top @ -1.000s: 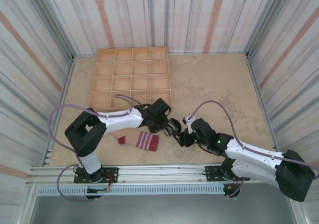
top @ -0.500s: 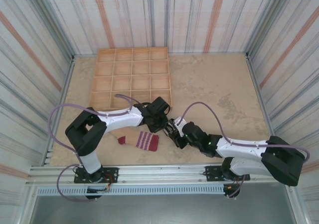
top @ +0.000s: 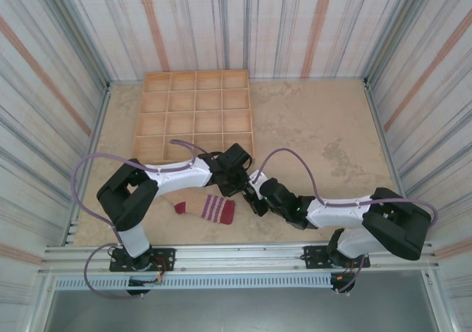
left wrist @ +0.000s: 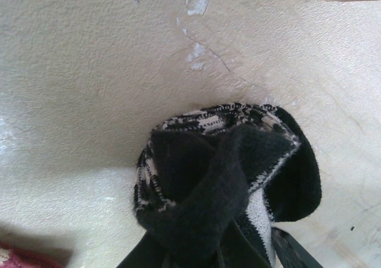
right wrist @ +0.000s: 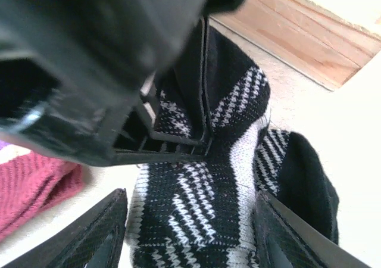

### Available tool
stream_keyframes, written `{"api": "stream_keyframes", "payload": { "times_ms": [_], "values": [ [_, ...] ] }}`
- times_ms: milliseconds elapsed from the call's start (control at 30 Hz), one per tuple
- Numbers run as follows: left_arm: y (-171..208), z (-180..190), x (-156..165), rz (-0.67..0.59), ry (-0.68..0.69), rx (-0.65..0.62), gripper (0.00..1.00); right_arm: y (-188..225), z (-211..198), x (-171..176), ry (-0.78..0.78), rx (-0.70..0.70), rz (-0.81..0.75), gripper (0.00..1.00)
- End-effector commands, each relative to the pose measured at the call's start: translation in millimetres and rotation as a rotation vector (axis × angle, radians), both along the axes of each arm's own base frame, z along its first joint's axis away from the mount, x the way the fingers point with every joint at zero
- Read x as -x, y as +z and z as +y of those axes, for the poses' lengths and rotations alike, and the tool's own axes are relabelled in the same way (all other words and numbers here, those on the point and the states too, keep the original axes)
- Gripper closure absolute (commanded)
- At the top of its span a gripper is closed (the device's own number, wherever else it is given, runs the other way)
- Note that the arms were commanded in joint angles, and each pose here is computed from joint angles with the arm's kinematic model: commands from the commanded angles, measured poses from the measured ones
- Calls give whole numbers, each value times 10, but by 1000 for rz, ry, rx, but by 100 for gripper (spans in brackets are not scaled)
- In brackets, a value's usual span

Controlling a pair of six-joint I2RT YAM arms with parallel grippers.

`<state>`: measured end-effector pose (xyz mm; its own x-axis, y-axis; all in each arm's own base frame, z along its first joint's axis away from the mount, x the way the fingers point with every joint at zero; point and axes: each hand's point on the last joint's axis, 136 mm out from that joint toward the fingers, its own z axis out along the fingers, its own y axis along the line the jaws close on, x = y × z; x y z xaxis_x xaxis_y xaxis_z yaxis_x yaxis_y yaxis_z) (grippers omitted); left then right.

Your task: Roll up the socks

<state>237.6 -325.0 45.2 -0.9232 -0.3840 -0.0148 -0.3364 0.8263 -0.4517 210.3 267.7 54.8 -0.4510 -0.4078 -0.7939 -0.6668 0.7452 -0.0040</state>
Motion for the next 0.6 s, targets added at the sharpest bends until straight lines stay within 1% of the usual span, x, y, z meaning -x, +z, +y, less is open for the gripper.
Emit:
{"api": "stream_keyframes", "payload": {
  "times_ms": [0, 100, 200, 300, 367, 433, 567],
  "values": [
    [-141, 93, 94, 60, -8, -35, 100, -25, -6, -30, -18, 6, -23, 42],
    [-144, 86, 94, 62, -7, -22, 100, -89, -39, -23, -34, 20, -10, 45],
    [-133, 76, 88, 62, -11, -16, 100, -140, -63, -29, -52, 34, 3, 59],
    [-142, 77, 93, 64, -14, -11, 100, -221, -115, -29, -86, 37, 40, 76],
    [-143, 69, 85, 63, -13, 1, 100, -290, -141, 8, -94, 32, 74, 83],
    [-143, 65, 81, 61, -11, 9, 95, -349, -162, 55, -99, 24, 108, 89],
    [-81, 55, 50, 40, -13, 24, 78, -428, -214, 148, -113, 10, 182, 97]
  ]
}}
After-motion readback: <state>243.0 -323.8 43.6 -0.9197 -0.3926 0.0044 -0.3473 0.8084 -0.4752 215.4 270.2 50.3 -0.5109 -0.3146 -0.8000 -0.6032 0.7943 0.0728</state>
